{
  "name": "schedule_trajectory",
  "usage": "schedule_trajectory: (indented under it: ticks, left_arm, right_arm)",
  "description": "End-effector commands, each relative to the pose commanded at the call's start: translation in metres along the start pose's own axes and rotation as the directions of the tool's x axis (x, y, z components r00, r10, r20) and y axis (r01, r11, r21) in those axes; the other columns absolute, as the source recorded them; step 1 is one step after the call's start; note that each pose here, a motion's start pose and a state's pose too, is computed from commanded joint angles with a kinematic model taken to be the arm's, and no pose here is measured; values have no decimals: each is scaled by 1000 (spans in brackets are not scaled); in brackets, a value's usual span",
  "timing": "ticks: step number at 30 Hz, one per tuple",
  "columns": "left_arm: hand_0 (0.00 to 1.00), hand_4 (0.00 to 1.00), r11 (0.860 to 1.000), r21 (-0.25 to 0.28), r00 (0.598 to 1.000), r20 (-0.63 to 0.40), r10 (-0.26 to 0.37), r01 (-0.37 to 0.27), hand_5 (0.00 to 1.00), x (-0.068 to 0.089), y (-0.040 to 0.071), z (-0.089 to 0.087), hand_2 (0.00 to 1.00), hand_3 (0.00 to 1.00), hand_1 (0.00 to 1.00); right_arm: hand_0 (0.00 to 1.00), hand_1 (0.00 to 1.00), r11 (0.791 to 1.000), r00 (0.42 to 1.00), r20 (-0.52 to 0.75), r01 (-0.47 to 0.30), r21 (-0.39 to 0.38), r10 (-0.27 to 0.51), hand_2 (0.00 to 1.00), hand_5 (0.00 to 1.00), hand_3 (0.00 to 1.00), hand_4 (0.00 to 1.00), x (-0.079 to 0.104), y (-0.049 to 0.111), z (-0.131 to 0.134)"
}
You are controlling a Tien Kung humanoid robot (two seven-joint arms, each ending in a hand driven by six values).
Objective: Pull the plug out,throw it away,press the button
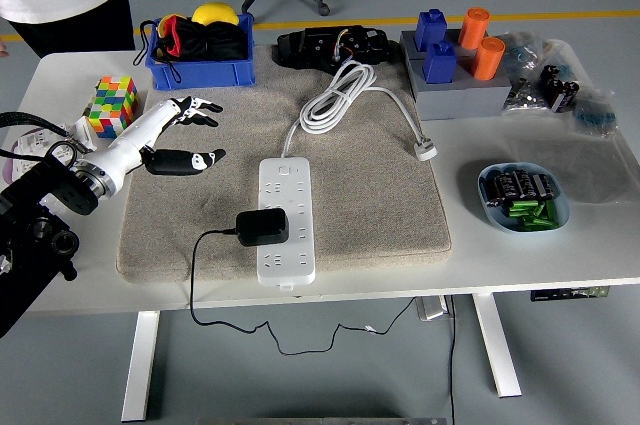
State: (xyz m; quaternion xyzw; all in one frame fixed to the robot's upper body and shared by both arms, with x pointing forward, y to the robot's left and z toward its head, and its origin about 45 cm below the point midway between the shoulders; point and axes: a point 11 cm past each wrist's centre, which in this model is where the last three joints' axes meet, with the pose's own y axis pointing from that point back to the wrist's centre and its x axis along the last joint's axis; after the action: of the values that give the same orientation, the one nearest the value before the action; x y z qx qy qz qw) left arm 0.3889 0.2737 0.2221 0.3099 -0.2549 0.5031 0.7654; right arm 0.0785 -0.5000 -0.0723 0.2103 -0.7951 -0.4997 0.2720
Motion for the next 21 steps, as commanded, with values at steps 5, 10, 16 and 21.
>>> schedule_trajectory:
  ticks: [5, 10, 16, 21]
  left_arm:
    - [872, 945, 1000, -10, 1000, 27, -14, 14, 315, 1, -3, 4, 801, 802, 856]
    - [872, 977, 998, 2, 997, 39, -70, 70, 301, -18, 1, 0, 796, 788, 856]
    - [872, 998, 990, 39, 984, 106, -141, 137, 202, -43, 10, -6, 773, 782, 834]
    - [870, 998, 987, 41, 978, 133, -163, 158, 144, -56, 14, -5, 755, 777, 813]
  right_arm:
    - [741, 660, 1000, 999, -35, 18, 11, -18, 644, 477, 612, 661, -4, 1, -5]
    - [741, 660, 1000, 999, -28, -17, 11, 17, 644, 476, 612, 662, 14, -1, -2]
    - [741, 661, 1000, 999, -12, -30, -1, 30, 645, 475, 612, 663, 23, -2, 6]
    - [740, 660, 1000, 1000, -11, -27, -6, 26, 644, 474, 613, 663, 22, -2, 8]
